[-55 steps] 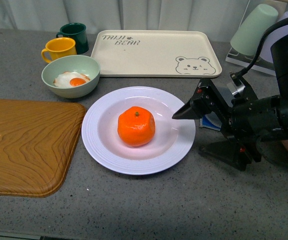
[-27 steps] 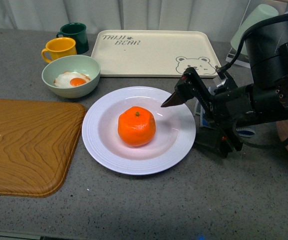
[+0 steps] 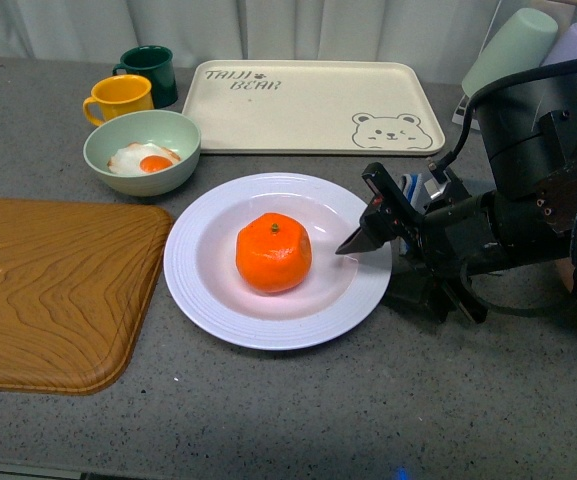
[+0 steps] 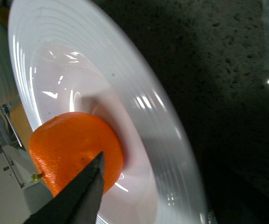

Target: Place orange and plate with both arms

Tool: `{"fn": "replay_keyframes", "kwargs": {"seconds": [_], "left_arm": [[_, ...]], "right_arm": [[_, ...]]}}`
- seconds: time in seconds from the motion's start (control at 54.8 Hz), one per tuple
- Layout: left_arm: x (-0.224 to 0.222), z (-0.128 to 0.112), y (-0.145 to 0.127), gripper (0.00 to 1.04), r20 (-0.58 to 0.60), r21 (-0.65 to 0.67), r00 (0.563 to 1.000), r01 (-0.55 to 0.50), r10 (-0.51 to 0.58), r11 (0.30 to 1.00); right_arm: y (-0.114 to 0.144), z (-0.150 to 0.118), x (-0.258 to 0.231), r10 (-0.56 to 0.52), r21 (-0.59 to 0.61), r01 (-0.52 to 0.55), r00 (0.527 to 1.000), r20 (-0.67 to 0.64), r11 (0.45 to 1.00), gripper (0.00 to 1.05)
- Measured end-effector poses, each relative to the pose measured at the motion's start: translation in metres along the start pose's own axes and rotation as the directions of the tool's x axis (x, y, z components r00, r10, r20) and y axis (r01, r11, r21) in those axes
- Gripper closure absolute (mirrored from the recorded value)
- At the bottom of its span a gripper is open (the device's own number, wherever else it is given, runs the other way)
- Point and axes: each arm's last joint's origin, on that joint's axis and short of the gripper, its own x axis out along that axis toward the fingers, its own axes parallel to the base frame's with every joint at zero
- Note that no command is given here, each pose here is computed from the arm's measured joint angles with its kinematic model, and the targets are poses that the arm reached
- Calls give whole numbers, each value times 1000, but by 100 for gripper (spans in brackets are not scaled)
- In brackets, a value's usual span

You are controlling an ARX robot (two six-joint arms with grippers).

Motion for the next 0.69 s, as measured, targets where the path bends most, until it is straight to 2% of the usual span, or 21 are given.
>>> {"fn": "replay_keyframes", "kwargs": {"seconds": [0.091, 0.237, 0.438, 0.694], "left_arm": [[0, 0, 0, 7, 0, 0, 1000, 0, 0, 1000], [0, 0, 0, 7, 0, 0, 1000, 0, 0, 1000], [0, 0, 0, 7, 0, 0, 1000, 0, 0, 1000], [0, 0, 0, 7, 0, 0, 1000, 0, 0, 1000]], "right_arm": [[-2, -1, 0, -25, 13, 25, 1000, -7, 1000, 74], [-2, -1, 0, -28, 15, 28, 999, -31, 999, 91], [8, 5, -6, 20, 2, -20, 999, -38, 1000, 100], [4, 4, -10, 83, -26, -83, 997, -2, 996, 101]]}}
